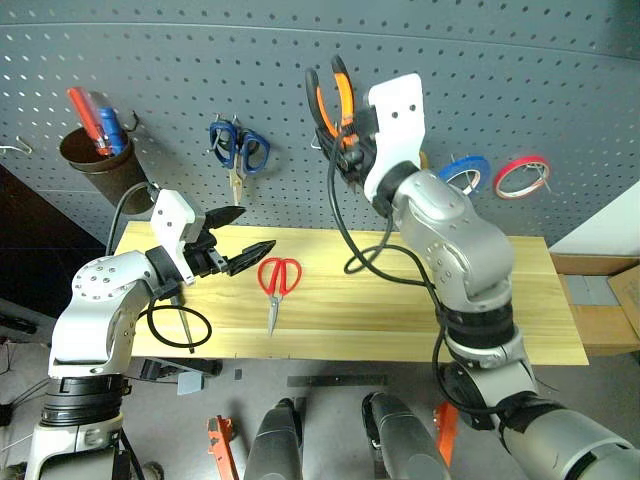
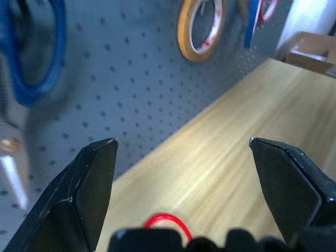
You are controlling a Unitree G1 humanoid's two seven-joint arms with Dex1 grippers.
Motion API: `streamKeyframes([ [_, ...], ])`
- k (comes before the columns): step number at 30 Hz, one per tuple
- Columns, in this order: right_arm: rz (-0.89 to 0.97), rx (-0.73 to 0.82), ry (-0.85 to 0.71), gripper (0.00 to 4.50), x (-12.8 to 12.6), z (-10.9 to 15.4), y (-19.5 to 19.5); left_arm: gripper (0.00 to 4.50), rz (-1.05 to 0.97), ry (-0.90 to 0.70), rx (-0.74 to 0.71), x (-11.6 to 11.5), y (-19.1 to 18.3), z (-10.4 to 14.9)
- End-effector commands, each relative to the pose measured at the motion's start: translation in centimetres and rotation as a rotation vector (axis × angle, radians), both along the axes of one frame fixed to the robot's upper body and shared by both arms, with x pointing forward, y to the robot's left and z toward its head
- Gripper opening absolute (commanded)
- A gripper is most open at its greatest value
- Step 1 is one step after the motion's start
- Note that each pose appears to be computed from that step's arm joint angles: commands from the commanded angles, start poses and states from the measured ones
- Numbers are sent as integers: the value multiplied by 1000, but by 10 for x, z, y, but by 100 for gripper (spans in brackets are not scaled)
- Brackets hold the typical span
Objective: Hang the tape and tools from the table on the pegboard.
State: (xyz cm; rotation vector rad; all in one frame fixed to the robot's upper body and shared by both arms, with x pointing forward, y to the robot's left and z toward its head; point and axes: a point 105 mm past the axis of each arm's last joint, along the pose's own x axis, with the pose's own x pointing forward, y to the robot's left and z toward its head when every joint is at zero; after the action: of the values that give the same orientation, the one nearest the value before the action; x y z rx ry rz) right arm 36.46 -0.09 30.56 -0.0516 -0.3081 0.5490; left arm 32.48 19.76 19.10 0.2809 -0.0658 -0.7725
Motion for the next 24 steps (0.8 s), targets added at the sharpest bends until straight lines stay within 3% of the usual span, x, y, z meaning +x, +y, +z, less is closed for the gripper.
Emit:
streamKeyframes([
  [1,-10,66,-123,229,1,33,1,432,8,-91,0,-3,-1,18],
  [5,-19,103,-177,229,7,51,5,432,17,-100,-17,-4,-3,18],
  [12,-40,143,-221,229,17,60,13,432,0,-99,-23,-1,-10,17],
  [24,-85,104,-298,229,37,30,32,432,-24,-148,-54,15,-23,32],
])
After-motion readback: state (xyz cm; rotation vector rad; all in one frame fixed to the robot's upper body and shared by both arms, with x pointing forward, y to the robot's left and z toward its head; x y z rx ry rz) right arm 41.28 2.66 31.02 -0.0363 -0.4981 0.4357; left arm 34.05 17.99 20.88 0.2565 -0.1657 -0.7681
